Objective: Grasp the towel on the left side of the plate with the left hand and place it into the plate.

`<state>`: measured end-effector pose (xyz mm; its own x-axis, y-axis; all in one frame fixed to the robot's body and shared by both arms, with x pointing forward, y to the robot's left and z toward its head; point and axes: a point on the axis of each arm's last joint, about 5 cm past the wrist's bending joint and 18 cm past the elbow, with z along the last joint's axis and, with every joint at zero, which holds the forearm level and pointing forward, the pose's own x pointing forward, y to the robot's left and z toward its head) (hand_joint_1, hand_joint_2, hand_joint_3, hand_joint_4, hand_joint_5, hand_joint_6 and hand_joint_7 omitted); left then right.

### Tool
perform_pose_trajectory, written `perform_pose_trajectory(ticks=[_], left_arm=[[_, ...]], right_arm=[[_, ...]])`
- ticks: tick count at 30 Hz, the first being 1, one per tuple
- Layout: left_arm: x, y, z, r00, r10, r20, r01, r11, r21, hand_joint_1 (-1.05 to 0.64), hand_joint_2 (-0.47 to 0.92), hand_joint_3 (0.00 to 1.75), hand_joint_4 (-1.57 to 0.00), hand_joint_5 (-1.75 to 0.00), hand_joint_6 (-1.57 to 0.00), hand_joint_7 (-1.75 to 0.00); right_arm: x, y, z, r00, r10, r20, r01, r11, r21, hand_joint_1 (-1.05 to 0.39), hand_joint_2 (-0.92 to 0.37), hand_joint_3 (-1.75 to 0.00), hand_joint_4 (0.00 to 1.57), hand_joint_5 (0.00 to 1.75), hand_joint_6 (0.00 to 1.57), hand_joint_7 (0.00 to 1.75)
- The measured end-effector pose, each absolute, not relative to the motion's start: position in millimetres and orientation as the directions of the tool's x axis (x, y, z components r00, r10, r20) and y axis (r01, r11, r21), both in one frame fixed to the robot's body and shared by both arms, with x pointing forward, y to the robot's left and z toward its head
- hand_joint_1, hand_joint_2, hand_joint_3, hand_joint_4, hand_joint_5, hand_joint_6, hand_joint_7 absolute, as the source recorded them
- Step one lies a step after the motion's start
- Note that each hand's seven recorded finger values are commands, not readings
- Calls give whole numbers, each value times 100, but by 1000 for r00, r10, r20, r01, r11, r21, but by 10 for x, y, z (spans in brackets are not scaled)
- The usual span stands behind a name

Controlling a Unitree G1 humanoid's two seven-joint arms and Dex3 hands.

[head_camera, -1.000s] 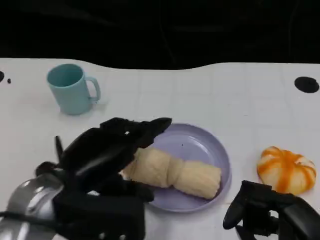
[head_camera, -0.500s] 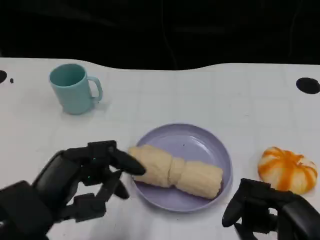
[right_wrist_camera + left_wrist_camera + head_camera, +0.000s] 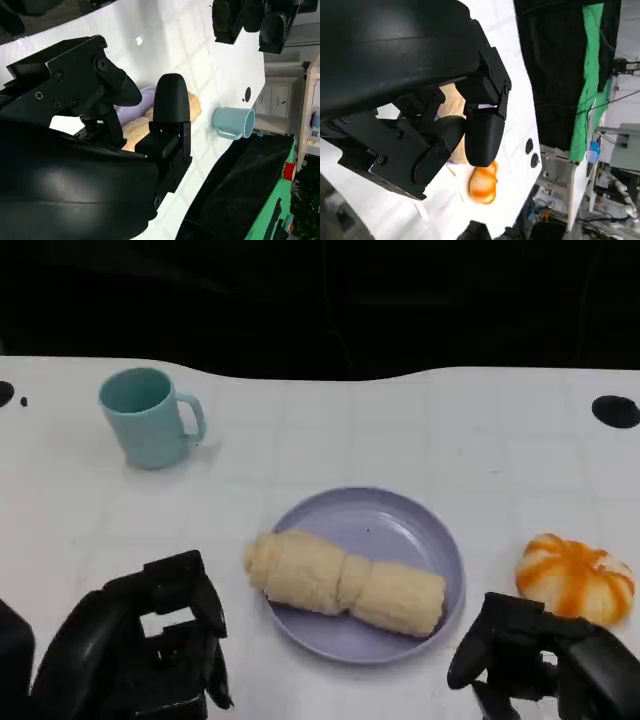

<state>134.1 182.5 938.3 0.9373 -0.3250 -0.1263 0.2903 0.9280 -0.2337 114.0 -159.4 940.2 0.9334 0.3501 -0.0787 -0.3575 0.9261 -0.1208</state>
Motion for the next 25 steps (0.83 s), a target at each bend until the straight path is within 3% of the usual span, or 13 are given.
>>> perform_pose_trajectory(ticks=[14,25], left_arm=[[1408,1885,9327,908,-352,-229,258,898,-357,-11,46,145,-88,-175,-70,-175],[1408,1885,9315,901,-367,-230,264,886,-381,-14,50,140,-87,-175,-70,-175]], right_arm=[[1113,-1603,9348,943,331,-41,-334,935,-122,-2,-58,-112,70,175,63,145],[1096,-1602,9339,943,328,-50,-332,935,-122,-2,-58,-113,71,175,62,147]])
